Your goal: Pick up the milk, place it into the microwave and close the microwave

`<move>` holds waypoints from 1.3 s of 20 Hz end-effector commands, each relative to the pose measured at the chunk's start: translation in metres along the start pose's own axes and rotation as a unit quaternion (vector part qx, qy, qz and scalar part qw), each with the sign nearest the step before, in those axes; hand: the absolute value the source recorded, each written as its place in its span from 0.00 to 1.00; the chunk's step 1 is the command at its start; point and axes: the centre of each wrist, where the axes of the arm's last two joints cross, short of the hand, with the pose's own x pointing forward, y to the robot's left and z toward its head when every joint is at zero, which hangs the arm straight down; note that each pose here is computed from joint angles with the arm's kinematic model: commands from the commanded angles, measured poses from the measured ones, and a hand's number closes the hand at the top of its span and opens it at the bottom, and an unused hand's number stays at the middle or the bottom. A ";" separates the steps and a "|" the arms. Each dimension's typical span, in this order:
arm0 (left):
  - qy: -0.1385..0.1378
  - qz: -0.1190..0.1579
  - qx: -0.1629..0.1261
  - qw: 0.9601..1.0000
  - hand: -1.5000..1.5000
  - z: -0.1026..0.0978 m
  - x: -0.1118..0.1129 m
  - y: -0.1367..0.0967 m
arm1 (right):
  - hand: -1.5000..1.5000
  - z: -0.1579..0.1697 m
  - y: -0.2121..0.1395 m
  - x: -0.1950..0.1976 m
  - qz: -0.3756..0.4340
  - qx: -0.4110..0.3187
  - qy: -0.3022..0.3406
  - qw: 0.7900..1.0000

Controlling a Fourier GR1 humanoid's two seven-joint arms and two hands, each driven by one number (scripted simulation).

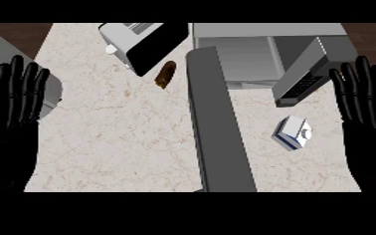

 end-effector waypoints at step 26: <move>0.064 0.053 0.021 0.996 0.00 0.080 0.017 -0.037 | 0.00 0.027 -0.047 -0.094 0.044 -0.160 0.132 0.977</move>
